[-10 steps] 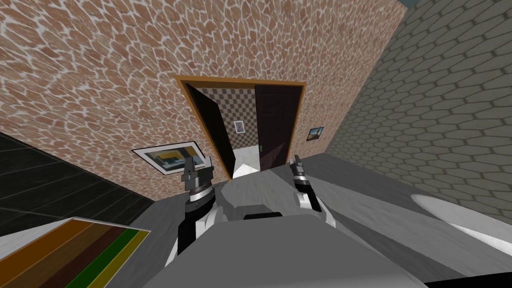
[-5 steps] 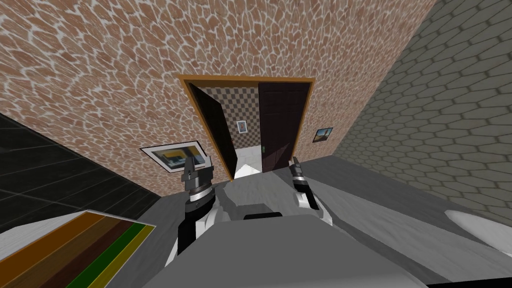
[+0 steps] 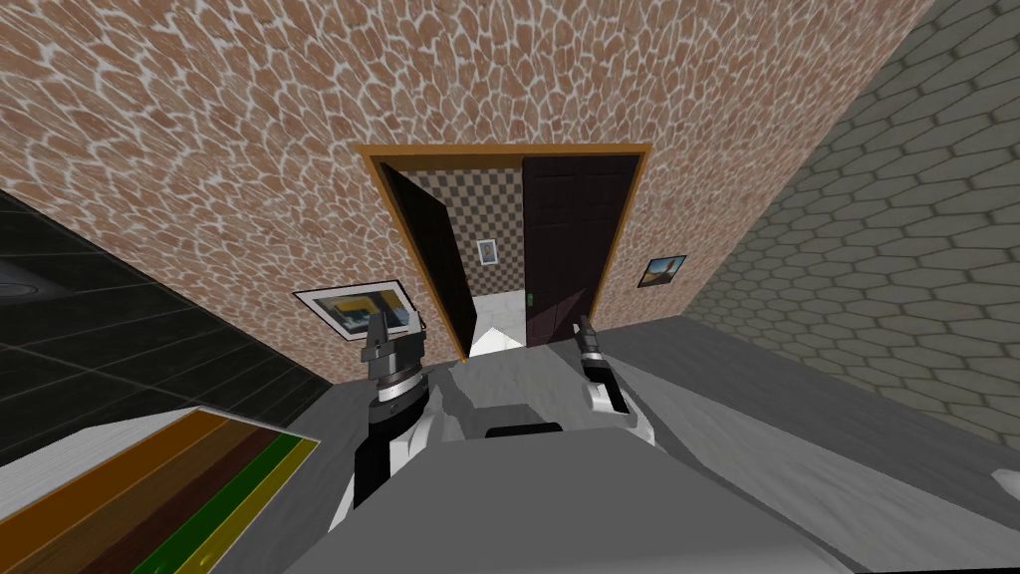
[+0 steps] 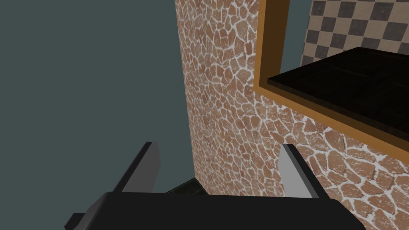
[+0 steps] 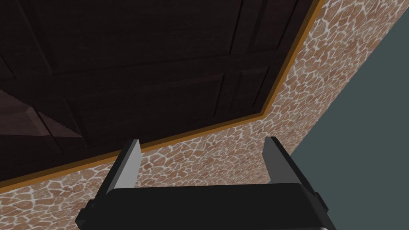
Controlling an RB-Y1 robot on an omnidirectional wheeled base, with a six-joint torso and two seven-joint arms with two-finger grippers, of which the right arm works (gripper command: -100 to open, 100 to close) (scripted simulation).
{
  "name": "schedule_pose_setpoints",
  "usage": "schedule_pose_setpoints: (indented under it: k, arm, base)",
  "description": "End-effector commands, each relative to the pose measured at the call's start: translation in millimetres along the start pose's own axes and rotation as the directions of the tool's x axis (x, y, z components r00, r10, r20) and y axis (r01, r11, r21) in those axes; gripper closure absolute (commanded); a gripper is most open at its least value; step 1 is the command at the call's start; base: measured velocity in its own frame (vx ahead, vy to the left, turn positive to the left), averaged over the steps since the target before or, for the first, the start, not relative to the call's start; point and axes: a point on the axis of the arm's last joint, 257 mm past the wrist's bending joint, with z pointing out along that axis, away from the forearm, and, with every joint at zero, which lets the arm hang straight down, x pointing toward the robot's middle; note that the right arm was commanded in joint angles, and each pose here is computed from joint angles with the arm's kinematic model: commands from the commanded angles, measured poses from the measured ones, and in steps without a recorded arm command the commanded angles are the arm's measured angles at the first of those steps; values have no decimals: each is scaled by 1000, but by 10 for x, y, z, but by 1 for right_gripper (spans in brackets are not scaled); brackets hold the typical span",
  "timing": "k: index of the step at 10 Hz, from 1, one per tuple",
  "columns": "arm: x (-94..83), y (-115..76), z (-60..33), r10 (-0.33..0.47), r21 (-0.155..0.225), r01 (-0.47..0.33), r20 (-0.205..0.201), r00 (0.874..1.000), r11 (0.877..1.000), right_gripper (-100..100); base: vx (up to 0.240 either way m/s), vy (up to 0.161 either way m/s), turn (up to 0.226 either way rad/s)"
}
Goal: Push the door open
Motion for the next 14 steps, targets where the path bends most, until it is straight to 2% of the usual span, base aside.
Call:
schedule_pose_setpoints:
  k: [1, 10, 14]
  arm:
    - [-21, -132, -30, -1, 19, 1, 1, 1000, 1000, -100]
    - [-97, -819, -150, -5, 139, 4, 10, 1000, 990, -100]
    - [-121, -1019, -202, -6, 176, 4, 14, 1000, 984, -100]
  base:
    - [92, -14, 94]
    - [99, -21, 102]
    - [73, -18, 74]
